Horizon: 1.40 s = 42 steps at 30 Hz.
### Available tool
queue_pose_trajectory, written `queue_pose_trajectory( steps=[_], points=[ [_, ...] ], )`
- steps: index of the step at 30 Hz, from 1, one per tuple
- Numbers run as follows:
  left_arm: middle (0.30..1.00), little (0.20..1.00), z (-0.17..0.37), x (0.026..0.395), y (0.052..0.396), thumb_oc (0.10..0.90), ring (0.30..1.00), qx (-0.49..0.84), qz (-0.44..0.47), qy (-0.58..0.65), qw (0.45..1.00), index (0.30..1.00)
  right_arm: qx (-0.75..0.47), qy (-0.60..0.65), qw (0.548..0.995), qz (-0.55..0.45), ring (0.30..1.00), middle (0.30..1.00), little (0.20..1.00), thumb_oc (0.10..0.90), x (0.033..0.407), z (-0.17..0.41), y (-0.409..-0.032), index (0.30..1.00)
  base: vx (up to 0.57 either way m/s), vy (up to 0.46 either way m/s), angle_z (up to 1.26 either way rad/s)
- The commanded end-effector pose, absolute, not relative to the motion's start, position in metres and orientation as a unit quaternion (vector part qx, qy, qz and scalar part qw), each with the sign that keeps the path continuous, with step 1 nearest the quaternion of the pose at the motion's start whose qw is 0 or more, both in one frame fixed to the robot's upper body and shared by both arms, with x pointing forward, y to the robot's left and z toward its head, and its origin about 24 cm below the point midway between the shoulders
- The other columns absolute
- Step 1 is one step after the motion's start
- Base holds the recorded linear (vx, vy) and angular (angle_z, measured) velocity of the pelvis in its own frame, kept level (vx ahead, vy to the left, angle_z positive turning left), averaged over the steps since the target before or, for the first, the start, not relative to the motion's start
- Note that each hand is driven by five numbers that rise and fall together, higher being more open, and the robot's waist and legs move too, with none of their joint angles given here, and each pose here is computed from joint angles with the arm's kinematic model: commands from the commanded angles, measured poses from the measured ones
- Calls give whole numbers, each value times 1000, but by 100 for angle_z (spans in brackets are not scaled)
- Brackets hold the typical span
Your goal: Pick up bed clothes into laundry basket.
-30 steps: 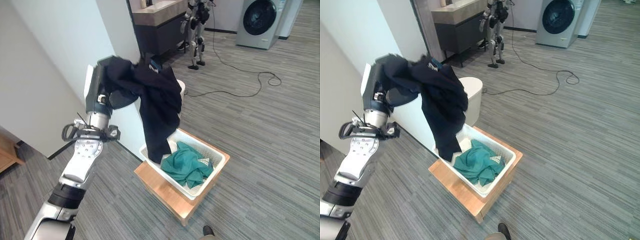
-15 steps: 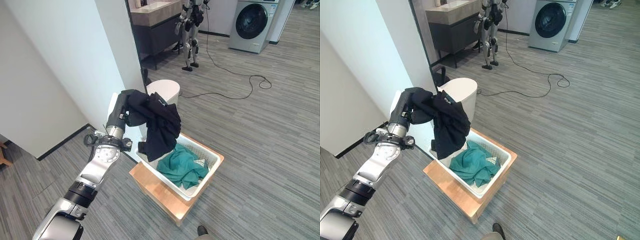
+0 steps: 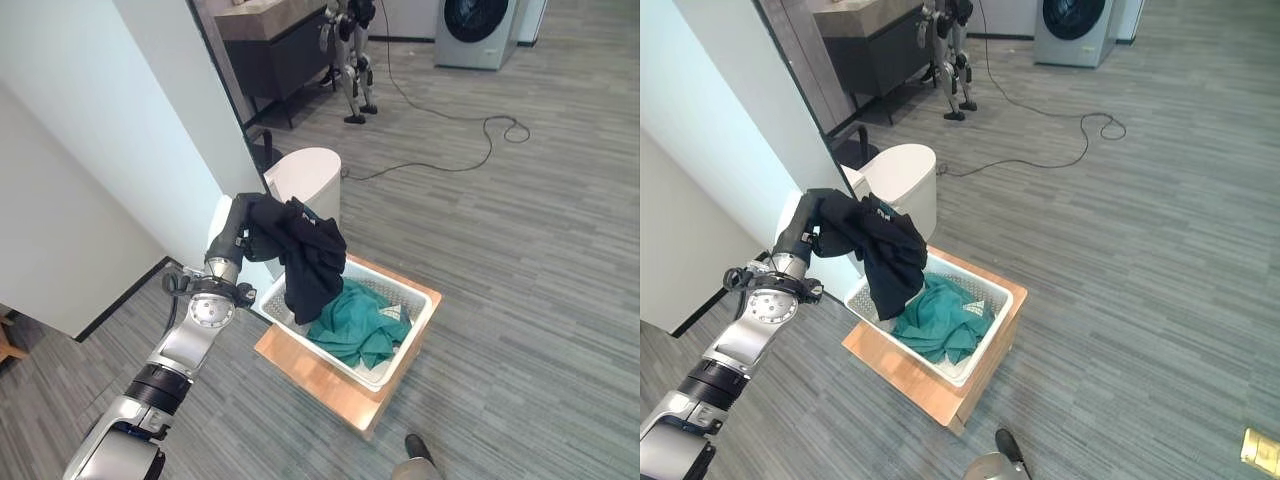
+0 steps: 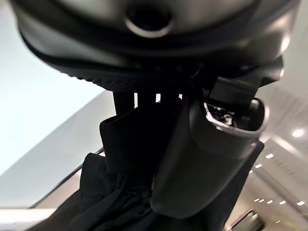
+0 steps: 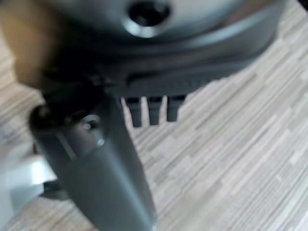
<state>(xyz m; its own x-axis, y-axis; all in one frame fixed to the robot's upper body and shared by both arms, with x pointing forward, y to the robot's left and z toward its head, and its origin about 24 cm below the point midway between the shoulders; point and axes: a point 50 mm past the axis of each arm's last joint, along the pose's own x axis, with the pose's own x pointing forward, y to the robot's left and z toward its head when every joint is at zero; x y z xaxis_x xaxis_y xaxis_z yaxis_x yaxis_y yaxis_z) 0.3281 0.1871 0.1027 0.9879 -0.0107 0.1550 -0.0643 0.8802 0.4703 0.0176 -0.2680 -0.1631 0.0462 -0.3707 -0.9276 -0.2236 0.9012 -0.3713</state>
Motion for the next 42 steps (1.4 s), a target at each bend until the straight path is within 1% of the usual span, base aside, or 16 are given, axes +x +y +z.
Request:
queue_pose_trajectory(
  steps=[1,3,5,6,7,9,10,11,12,16,19,26,28,29,33,42],
  points=[
    [300,300,157,341,205,400,300,231,71,-176,954,300,-223,706,671,-26,900,900,900,800,2,-167,-255,900,13,5,-16],
    [300,300,140,339,205,400,300,237,64,-144,959,300,-224,704,673,-27,900,900,900,800,3,-167,-256,900,14,-8,-14],
    [300,300,99,334,205,400,300,270,44,-67,959,300,-222,700,678,-31,900,900,900,800,5,-167,-255,900,9,-36,-3],
    [300,300,99,333,205,400,300,270,44,-67,959,300,-222,700,678,-31,900,900,900,800,4,-167,-255,900,-4,-37,-2],
    [300,300,77,326,207,400,300,283,37,-30,958,300,-222,700,679,-30,900,900,900,800,3,-168,-253,900,-3,-25,-5],
    [300,300,67,323,208,400,300,293,35,-10,955,300,-223,699,679,-30,900,900,900,800,3,-167,-254,900,-12,-20,-14],
    [300,300,45,316,211,400,300,322,22,32,946,300,-228,695,681,-27,900,900,900,800,6,-167,-254,900,-28,-7,-18],
    [836,836,36,313,212,758,836,329,19,50,943,836,-231,694,682,-25,900,900,900,800,8,-167,-254,900,-23,-13,-14],
    [900,900,26,310,213,800,900,339,17,68,938,900,-234,691,683,-23,900,900,900,800,9,-167,-254,900,-9,-11,-9],
    [900,900,-9,295,215,800,900,379,8,132,916,900,-246,686,685,-16,900,900,900,800,9,-168,-252,900,0,-3,-1],
    [900,900,-16,292,218,800,900,413,9,141,900,900,-256,678,689,-5,900,900,900,800,13,-168,-251,900,0,0,0],
    [900,900,33,314,227,800,900,473,51,33,879,900,-257,648,717,-4,900,900,900,800,23,-167,-249,900,-7,-29,-7],
    [900,900,44,318,227,800,900,471,64,15,880,900,-250,655,713,-10,900,900,900,800,20,-168,-248,900,1,-55,-1],
    [900,900,65,326,228,800,900,477,75,-22,875,900,-243,660,711,-15,900,900,900,800,15,-168,-249,900,-2,-37,0],
    [900,900,99,335,231,800,900,486,93,-78,865,900,-237,659,713,-25,900,900,900,800,18,-166,-255,900,-7,-50,1],
    [900,900,101,336,250,800,900,516,112,-66,847,900,-233,645,728,-23,900,900,900,800,33,-165,-258,900,-1,-20,1]
  ],
)
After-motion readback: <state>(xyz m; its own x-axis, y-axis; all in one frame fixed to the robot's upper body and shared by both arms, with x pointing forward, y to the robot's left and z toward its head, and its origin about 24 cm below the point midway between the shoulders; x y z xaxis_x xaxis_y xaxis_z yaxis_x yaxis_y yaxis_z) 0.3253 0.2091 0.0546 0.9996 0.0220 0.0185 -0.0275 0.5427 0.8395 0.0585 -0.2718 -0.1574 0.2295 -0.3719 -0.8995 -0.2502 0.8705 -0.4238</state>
